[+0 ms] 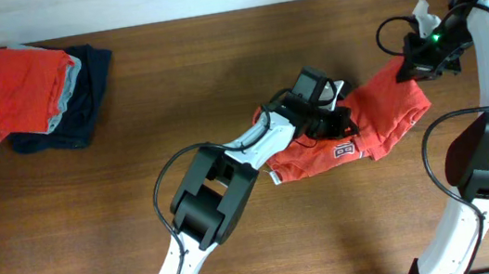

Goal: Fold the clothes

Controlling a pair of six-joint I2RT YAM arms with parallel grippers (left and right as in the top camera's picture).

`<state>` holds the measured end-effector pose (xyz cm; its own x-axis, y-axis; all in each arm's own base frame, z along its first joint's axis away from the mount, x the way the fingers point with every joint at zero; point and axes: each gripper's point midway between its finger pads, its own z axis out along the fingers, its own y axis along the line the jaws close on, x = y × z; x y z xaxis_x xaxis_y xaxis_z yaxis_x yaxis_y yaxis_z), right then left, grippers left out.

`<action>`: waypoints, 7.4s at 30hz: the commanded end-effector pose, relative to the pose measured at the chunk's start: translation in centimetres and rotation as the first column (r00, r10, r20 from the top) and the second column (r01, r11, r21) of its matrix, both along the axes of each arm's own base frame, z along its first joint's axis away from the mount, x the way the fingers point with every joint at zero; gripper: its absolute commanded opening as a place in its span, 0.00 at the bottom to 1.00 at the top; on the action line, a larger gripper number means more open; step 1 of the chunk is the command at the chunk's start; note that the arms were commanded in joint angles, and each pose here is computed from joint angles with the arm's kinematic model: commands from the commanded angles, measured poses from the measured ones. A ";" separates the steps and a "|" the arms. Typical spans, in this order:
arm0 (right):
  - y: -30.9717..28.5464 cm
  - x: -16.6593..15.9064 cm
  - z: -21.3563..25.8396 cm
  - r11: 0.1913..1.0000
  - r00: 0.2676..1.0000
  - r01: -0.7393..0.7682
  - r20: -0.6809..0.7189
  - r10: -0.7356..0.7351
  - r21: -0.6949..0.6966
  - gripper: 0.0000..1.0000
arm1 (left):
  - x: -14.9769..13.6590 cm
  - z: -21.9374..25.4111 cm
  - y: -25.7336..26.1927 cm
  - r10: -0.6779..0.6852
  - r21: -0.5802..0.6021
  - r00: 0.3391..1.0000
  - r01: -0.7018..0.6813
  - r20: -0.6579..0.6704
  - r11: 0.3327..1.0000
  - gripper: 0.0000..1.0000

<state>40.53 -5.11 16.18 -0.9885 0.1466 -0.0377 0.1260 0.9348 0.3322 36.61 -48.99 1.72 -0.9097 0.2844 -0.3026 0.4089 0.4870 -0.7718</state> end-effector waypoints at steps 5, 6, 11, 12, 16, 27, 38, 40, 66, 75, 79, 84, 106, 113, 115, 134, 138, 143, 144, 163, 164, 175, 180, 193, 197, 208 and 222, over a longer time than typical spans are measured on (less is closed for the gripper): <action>2.6 0.7 1.0 0.999 0.998 -0.047 0.036 0.047 0.020 0.04 | -1.0 -0.9 -0.3 -0.043 -0.072 0.986 0.032 -0.161 0.997 0.00; 2.7 0.7 1.0 0.999 0.998 -0.050 0.036 0.050 0.020 0.04 | -0.9 -0.4 -0.5 -0.050 -0.084 0.986 0.038 -0.156 0.996 0.00; 3.3 0.6 1.0 0.998 0.998 -0.064 0.031 0.063 0.023 0.04 | 0.3 2.6 -1.2 -0.075 -0.144 0.990 0.058 -0.117 0.988 0.00; 3.6 0.6 1.0 0.997 0.997 -0.069 0.028 0.069 0.023 0.04 | 0.8 3.1 -1.1 -0.074 -0.153 0.991 0.057 -0.110 0.987 0.00; 4.3 0.4 1.1 0.996 0.996 -0.087 0.021 0.087 0.025 0.04 | 2.4 3.8 -0.3 -0.047 -0.164 0.994 0.031 -0.094 0.986 0.00; 4.9 0.3 1.5 0.995 0.994 -0.102 0.031 0.101 0.022 0.04 | 5.3 0.7 2.4 0.081 -0.001 0.997 -0.081 -0.018 0.997 0.00; 7.0 -0.2 1.7 0.989 0.990 -0.143 0.017 0.142 0.049 0.04 | 3.9 -1.5 1.2 0.056 0.068 0.998 -0.059 0.039 0.996 0.00; 7.4 -0.2 1.7 0.987 0.989 -0.151 0.017 0.150 0.049 0.04 | 3.6 -2.0 1.2 0.052 0.080 0.998 -0.054 0.030 0.995 0.00; 12.6 -1.2 1.9 0.967 0.968 -0.252 -0.002 0.253 0.046 0.04 | 6.3 -0.3 3.7 0.054 0.088 0.995 -0.061 0.089 0.994 0.00; 12.5 -1.2 1.9 0.966 0.967 -0.253 -0.002 0.254 0.042 0.04 | 10.9 5.8 6.2 0.131 0.020 0.976 -0.136 0.171 0.990 0.00; 12.5 -1.2 1.9 0.966 0.967 -0.253 -0.002 0.254 0.042 0.04 | 12.1 7.2 7.8 0.160 0.015 0.970 -0.165 0.182 0.986 0.00; 12.6 -1.3 1.9 0.970 0.971 -0.238 -0.011 0.238 0.044 0.04 | 13.2 6.8 10.3 0.201 0.045 0.968 -0.210 0.152 0.977 0.00; 18.9 -1.9 0.0 0.911 0.912 -0.411 -0.020 0.410 -0.036 0.04 | 11.9 -0.1 21.5 0.241 0.524 0.961 -0.277 0.138 0.806 0.00; 22.0 -2.3 -3.3 0.878 0.877 -0.478 -0.054 0.477 -0.027 0.04 | 12.4 -0.3 22.6 0.237 0.547 0.958 -0.286 0.159 0.787 0.00; 22.9 -2.8 -4.2 0.866 0.865 -0.500 -0.065 0.497 -0.025 0.04 | 12.7 -0.4 23.3 0.246 0.559 0.954 -0.301 0.173 0.773 0.00; 28.2 -4.8 -8.8 0.800 0.800 -0.599 -0.050 0.597 -0.030 0.16 | 13.8 -0.4 25.5 0.285 0.571 0.941 -0.339 0.185 0.748 0.00; 28.0 -5.9 -10.6 0.801 0.798 -0.599 -0.082 0.597 -0.006 0.14 | 13.8 -0.4 25.6 0.285 0.571 0.940 -0.339 0.185 0.747 0.00; 28.9 -6.9 -10.7 0.801 0.797 -0.594 -0.086 0.598 0.076 0.10 | 14.0 -0.5 25.8 0.274 0.581 0.941 -0.339 0.200 0.740 0.00; 29.1 -6.9 -10.6 0.801 0.797 -0.593 -0.080 0.599 0.087 0.10 | 14.0 -0.5 26.0 0.275 0.586 0.939 -0.343 0.205 0.734 0.00; 31.0 -6.7 -9.8 0.791 0.802 -0.583 -0.021 0.597 0.186 0.10 | 14.0 -0.6 26.1 0.272 0.593 0.940 -0.341 0.207 0.729 0.00; 31.0 -6.7 -9.8 0.791 0.802 -0.583 -0.021 0.596 0.186 0.11 | 14.0 -0.6 26.1 0.272 0.593 0.940 -0.341 0.206 0.729 0.00; 31.7 -6.4 -9.5 0.788 0.807 -0.577 0.006 0.590 0.212 0.25 | 14.0 -0.6 26.2 0.269 0.595 0.940 -0.341 0.209 0.728 0.00; 31.7 -6.3 -9.5 0.788 0.807 -0.579 0.009 0.590 0.211 0.47 | 14.0 -0.6 26.2 0.269 0.595 0.940 -0.341 0.209 0.728 0.00; 33.4 -4.3 -2.1 0.610 0.762 -0.643 0.300 0.574 0.463 0.77 | 15.8 1.9 27.3 0.273 0.566 0.923 -0.382 0.270 0.730 0.00; 30.2 -2.8 1.3 0.626 0.755 -0.655 0.364 0.545 0.423 0.78 | 17.5 6.3 28.1 0.303 0.511 0.892 -0.443 0.337 0.736 0.00; 12.1 0.7 1.3 0.917 0.921 -0.369 0.189 0.340 0.151 0.99 | 13.1 15.2 24.9 0.089 0.335 0.955 -0.185 0.283 0.924 0.00; -0.2 0.8 0.4 0.992 0.982 -0.120 0.149 0.113 0.042 0.99 | 4.9 16.5 21.0 -0.182 0.097 0.979 0.173 0.096 0.980 0.00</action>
<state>41.53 -4.18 16.02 -0.9865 0.0324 -0.1605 -0.0365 0.9121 0.4084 42.72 -26.81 17.75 -0.8415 0.4298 -0.3274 0.5302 0.5408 -0.6529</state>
